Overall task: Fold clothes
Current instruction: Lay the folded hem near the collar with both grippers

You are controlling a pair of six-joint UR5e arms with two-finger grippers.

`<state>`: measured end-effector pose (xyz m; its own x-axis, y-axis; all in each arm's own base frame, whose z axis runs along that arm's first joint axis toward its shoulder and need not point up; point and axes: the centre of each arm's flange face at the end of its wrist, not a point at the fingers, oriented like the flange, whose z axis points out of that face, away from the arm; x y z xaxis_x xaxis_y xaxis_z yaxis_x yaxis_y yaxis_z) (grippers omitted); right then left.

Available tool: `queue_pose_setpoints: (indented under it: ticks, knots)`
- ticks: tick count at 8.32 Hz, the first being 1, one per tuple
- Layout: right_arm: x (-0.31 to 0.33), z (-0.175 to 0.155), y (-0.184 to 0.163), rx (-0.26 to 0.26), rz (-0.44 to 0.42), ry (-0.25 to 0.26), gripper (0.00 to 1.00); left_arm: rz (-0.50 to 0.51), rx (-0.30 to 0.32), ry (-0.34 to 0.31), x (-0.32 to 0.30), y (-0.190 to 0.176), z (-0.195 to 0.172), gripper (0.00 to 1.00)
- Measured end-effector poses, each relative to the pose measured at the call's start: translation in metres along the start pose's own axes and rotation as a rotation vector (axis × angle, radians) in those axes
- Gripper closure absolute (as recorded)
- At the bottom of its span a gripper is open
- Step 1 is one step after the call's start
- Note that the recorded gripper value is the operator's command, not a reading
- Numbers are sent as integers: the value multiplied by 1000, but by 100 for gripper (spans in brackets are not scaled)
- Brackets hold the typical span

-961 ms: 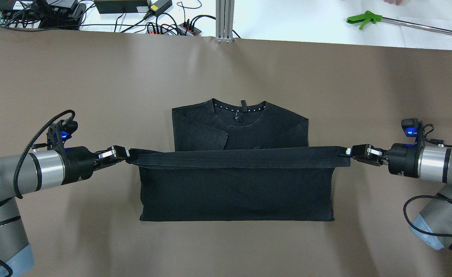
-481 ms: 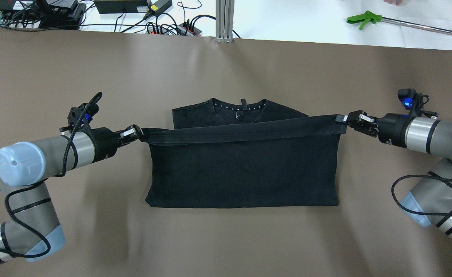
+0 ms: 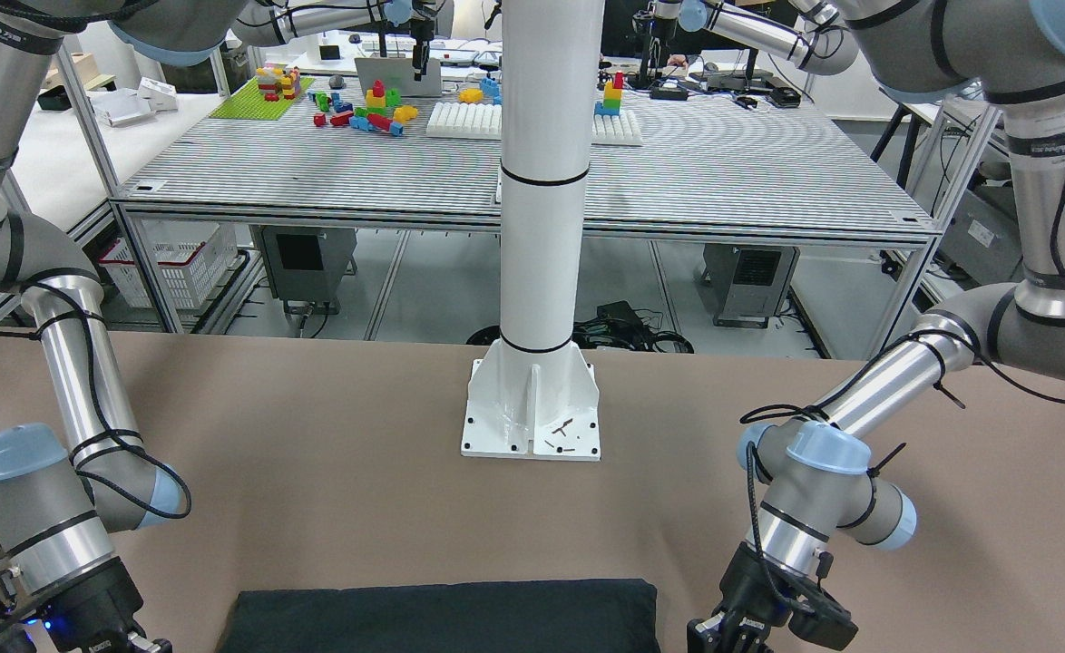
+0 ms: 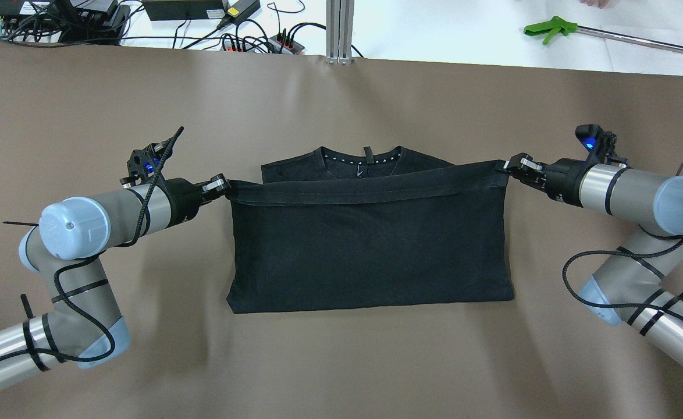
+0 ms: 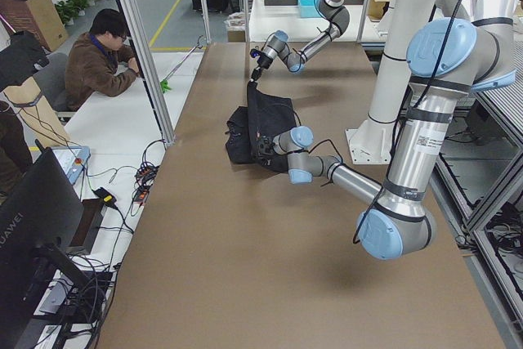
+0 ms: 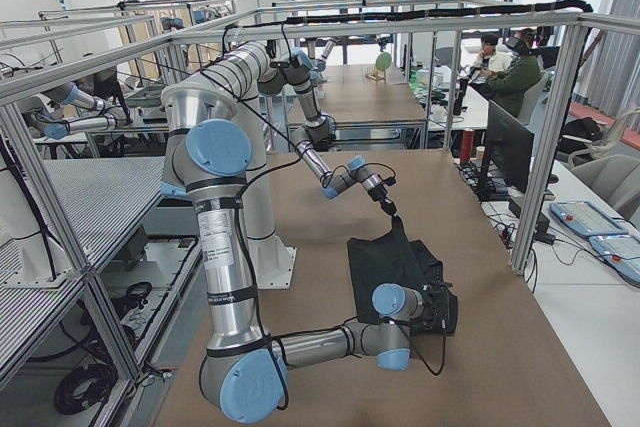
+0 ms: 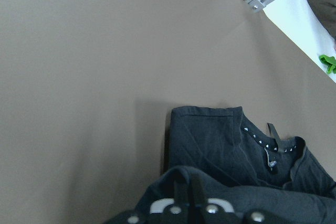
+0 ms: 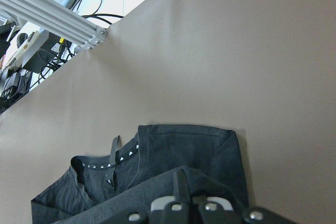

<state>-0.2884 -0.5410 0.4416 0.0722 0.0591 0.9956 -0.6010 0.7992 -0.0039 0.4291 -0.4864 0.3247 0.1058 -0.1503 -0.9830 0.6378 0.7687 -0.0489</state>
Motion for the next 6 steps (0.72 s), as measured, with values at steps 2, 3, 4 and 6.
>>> queue_pose_setpoints:
  ticks: [2, 3, 4, 6]
  knots:
    - [6, 11, 1, 17, 3, 19, 100, 1, 16, -14, 4, -1, 21, 100]
    - [5, 14, 1, 20, 5, 20, 100, 2, 21, -13, 8, -2, 25, 100]
    - [1, 16, 1, 21, 7, 16, 100, 0, 24, -6, 14, -2, 27, 100]
    - [-5, 19, 1, 20, 9, 10, 100, -5, 25, 8, 25, -2, 29, 100]
